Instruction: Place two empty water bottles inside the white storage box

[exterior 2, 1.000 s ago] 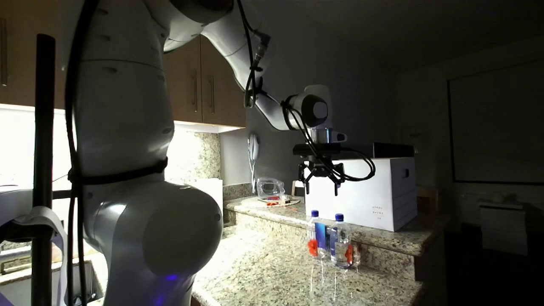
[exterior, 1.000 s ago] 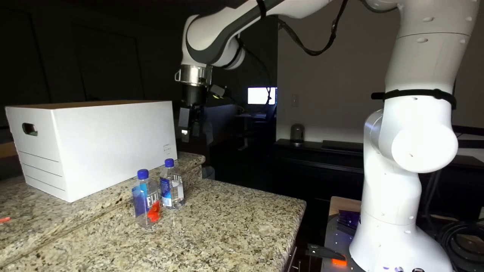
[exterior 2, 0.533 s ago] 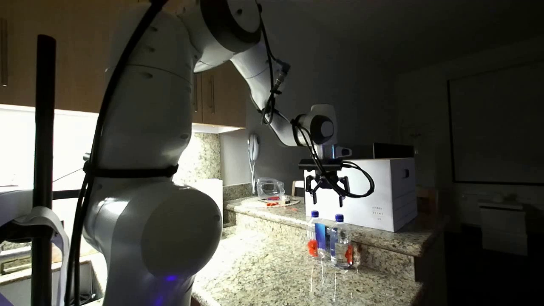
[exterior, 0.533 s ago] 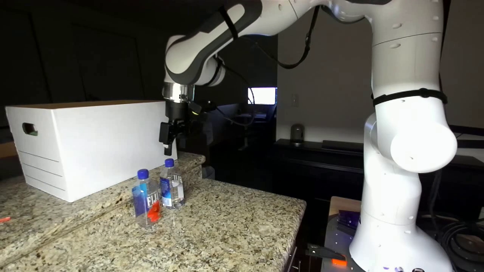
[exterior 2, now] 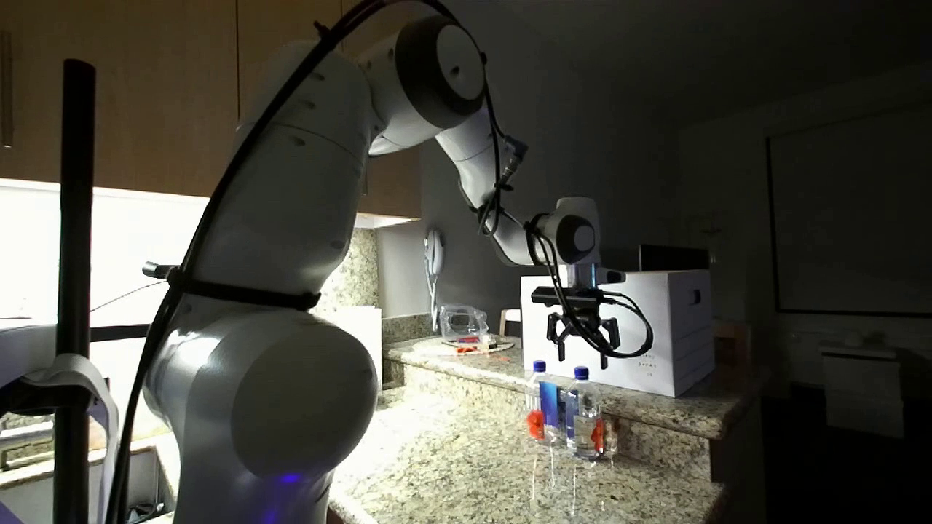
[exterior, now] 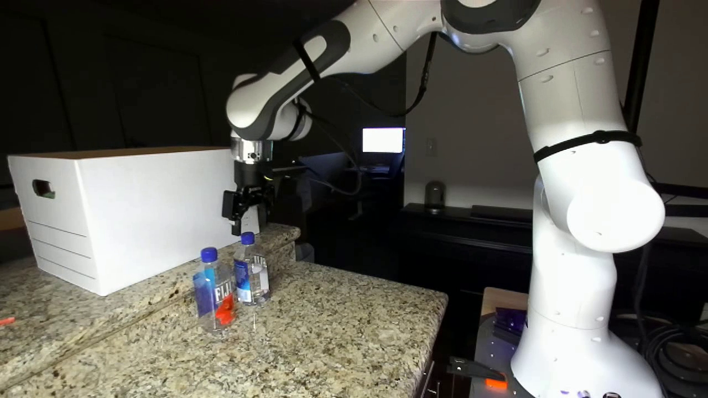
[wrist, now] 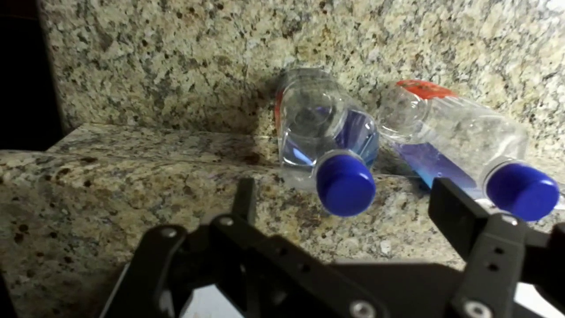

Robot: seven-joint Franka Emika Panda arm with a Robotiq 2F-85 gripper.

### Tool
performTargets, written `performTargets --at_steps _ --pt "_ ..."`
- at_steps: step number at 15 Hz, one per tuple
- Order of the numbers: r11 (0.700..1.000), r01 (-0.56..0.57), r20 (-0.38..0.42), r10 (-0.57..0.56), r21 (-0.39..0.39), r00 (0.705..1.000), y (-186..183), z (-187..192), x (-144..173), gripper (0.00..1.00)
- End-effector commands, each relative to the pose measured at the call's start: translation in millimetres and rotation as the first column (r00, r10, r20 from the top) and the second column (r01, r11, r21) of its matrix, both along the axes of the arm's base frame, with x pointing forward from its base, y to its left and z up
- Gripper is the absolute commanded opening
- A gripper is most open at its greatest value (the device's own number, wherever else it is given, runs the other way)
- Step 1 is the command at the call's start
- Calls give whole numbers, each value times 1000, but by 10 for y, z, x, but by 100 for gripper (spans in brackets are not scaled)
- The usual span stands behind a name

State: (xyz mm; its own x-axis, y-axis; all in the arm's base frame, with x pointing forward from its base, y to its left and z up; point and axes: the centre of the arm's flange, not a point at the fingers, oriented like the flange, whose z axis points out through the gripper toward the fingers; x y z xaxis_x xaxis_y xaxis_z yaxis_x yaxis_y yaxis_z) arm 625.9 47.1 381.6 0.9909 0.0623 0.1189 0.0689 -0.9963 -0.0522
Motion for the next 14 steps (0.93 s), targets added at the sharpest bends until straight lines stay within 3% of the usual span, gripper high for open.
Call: performTargets --at_steps 1,3,5,14 --pt "999 38 -65 -36 32 997 2 -80 153 100" --pt "999 32 -96 -28 34 995 15 -131 166 100" --pt "999 25 -118 -21 33 993 30 -159 171 73" --pt "1000 7 -171 -3 22 985 54 -208 166 13"
